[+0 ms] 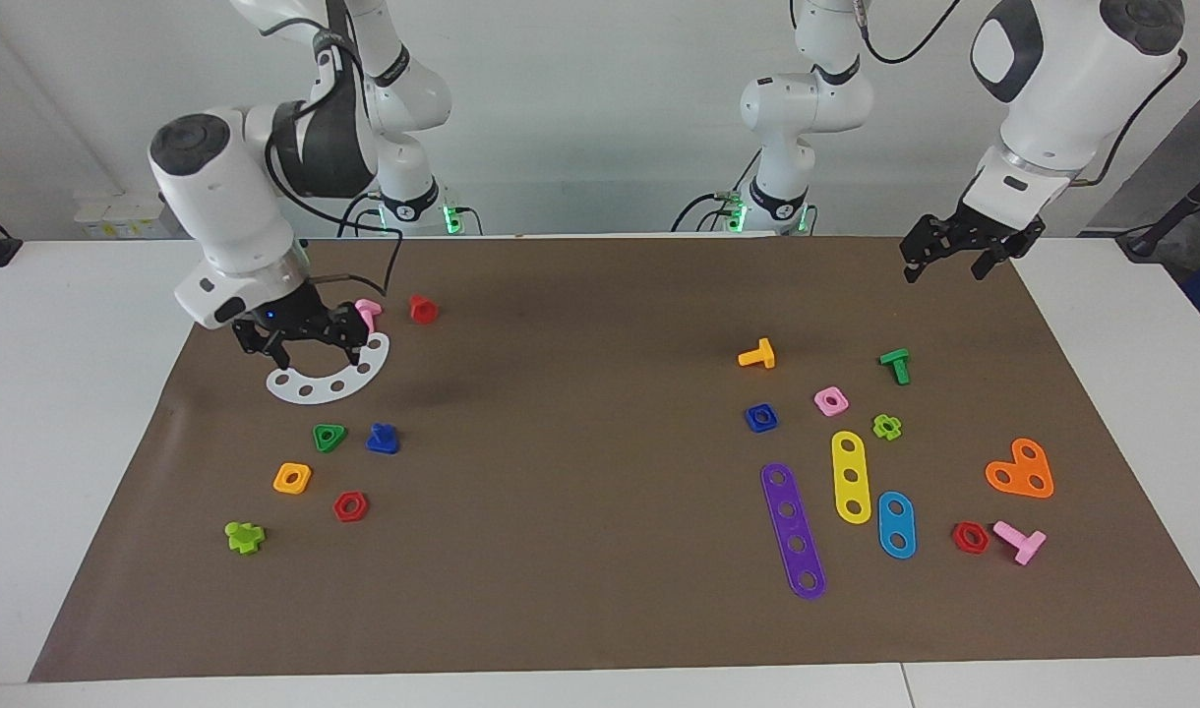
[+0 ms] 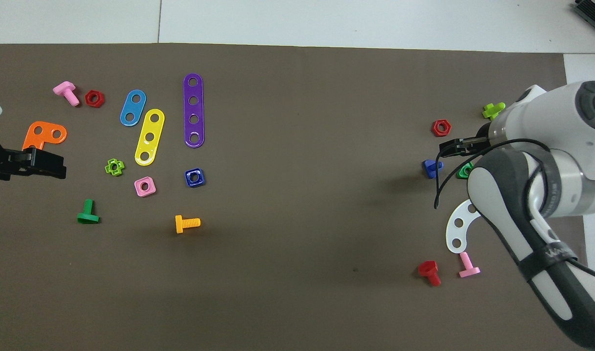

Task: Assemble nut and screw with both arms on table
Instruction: 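Lower the right gripper and grasp the blue bolt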

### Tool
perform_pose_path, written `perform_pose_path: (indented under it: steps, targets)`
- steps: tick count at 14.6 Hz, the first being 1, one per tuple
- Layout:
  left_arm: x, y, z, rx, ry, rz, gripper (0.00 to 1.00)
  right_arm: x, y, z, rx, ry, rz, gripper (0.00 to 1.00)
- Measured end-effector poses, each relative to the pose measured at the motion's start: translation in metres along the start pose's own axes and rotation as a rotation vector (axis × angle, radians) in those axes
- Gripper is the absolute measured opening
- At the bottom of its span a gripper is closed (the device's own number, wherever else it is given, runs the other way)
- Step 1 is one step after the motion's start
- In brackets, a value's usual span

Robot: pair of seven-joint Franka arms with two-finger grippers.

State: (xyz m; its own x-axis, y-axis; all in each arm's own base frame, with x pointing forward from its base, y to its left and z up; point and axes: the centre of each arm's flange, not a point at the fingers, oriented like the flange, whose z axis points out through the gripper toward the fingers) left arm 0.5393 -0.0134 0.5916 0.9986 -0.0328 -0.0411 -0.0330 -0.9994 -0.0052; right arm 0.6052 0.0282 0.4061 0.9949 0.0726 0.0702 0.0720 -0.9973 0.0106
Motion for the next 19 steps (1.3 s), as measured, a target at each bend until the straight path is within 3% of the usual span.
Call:
perform_pose_path:
  steps: [3, 6, 9, 10, 11, 16, 19]
  targets:
    - [0.0, 0.0, 0.0, 0.0, 0.0, 0.0, 1.0, -0.003, -0.002, 0.051, -0.001, 0.005, -0.002, 1.0]
    - [0.0, 0.0, 0.0, 0.0, 0.0, 0.0, 1.0, -0.004, -0.009, 0.076, 0.007, -0.002, -0.006, 0.97]
    - [0.0, 0.0, 0.0, 0.0, 0.0, 0.0, 1.0, -0.01, -0.012, 0.09, 0.007, -0.01, -0.019, 0.73]
    - [0.0, 0.0, 0.0, 0.0, 0.0, 0.0, 1.0, -0.013, -0.012, 0.097, 0.007, -0.011, -0.026, 0.73]
    - [0.0, 0.0, 0.0, 0.0, 0.0, 0.0, 1.0, -0.015, -0.012, 0.102, 0.006, -0.012, -0.028, 0.65]
    - [0.0, 0.0, 0.0, 0.0, 0.0, 0.0, 1.0, -0.016, -0.012, 0.107, 0.006, -0.016, -0.031, 0.55]
    - [0.0, 0.0, 0.0, 0.0, 0.0, 0.0, 1.0, -0.015, -0.012, 0.106, 0.006, -0.014, -0.032, 0.55]
